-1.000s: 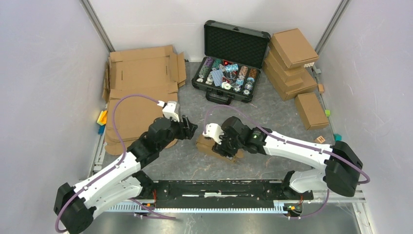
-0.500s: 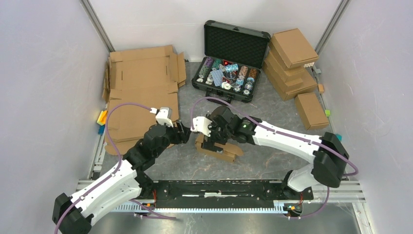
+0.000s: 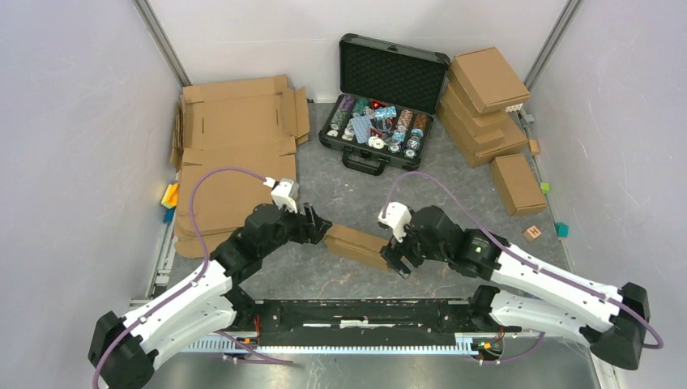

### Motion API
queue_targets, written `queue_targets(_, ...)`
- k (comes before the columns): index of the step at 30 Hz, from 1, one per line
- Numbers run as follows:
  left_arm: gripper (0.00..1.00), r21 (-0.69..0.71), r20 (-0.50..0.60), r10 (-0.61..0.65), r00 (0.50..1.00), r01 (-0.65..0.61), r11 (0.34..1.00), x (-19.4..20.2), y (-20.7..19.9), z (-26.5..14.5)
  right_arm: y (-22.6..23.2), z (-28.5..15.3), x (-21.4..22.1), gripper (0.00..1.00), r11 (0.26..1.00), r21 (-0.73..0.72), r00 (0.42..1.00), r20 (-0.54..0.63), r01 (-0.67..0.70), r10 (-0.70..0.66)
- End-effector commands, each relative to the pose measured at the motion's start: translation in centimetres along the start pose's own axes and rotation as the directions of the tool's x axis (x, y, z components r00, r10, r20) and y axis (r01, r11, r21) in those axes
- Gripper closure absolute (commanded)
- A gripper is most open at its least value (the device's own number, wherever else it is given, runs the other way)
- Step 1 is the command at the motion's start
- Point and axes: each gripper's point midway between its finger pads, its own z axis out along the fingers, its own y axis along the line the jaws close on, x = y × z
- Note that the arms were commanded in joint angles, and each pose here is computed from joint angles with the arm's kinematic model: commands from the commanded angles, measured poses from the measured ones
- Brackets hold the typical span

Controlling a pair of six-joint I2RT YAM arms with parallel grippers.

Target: Fold the paper box

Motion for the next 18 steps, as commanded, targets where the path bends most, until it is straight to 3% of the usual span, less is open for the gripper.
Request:
queue_targets(1,0.23,0.098,0.052,-0.017,0.999,0.012,0.995,-1.0,-1.7,-1.2,-0.5,-1.0,1.7,0.14,0.986,0.068,0.988,0.034,-0.154,0.152)
queue_targets(11,0.25,0.07,-0.007,-0.041,0.999,0.041,0.997,0.6,-1.0,-1.5,-0.9,1.2,3.9,0.33,0.986,0.101,0.991,-0.016,-0.132,0.135)
queue_targets(18,0.29,0.055,-0.058,-0.036,0.998,0.039,0.998,1.7,-0.6,-1.0,-2.1,1.0,3.0,0.57,0.974,0.161,0.987,0.038,-0.161,0.157)
